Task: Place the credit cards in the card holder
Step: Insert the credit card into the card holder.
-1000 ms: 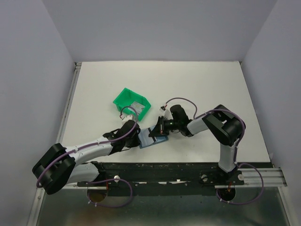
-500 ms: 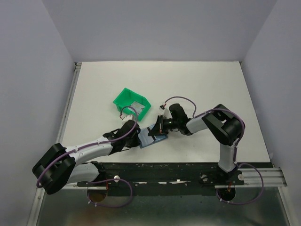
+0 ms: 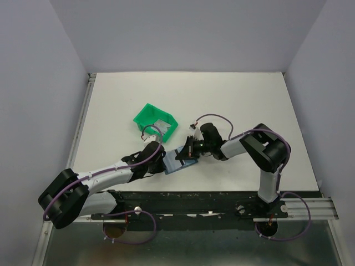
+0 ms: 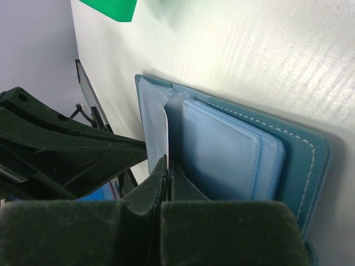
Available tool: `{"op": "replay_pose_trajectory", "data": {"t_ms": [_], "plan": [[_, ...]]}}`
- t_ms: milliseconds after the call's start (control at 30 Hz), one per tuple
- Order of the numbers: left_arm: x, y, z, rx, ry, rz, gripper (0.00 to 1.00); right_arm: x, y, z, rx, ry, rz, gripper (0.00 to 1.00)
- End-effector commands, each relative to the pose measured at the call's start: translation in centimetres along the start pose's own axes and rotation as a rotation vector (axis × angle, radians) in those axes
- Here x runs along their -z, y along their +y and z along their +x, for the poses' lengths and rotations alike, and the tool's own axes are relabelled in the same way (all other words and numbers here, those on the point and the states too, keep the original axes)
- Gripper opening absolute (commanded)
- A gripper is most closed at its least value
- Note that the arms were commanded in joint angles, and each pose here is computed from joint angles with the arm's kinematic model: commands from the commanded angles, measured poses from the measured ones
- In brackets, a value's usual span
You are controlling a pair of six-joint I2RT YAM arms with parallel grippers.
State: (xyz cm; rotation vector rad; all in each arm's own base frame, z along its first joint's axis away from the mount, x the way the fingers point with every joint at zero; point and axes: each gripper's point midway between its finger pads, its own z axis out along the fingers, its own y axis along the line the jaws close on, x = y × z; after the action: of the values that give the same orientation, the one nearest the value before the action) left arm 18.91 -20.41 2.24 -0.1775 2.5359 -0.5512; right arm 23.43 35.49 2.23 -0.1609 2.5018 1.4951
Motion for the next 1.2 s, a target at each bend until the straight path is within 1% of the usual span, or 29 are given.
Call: {"op": "replay_pose_trajectory", "data": {"t_ms": [0,233,633,900,1167], "plan": [[-0.1,1.5,1.5,-0.008,0.057,-0.048,0.09,0.5,-3.0,0.0,-0.026,-0.048,0.113,0.00],[-0.1,1.5,1.6,-0.008,0.061,-0.049,0.09,0.9,-3.7,-0.3,-0.062,-0.086,0.135,0.01],[0.0,1.5,1.6,-0.010,0.065,-0.051,0.09,-0.1,-3.2,-1.0,-0.067,-0.077,0.083,0.00],[-0.1,1.4,1.5,-0.011,0.065,-0.048,0.08,-0.3,-2.7,0.1,-0.057,-0.039,0.041,0.01],[-0.2,1.4,1.6,-0.008,0.068,-0.047,0.08,0.0,-2.6,2.0,-0.067,-0.007,0.027,0.00]]}}
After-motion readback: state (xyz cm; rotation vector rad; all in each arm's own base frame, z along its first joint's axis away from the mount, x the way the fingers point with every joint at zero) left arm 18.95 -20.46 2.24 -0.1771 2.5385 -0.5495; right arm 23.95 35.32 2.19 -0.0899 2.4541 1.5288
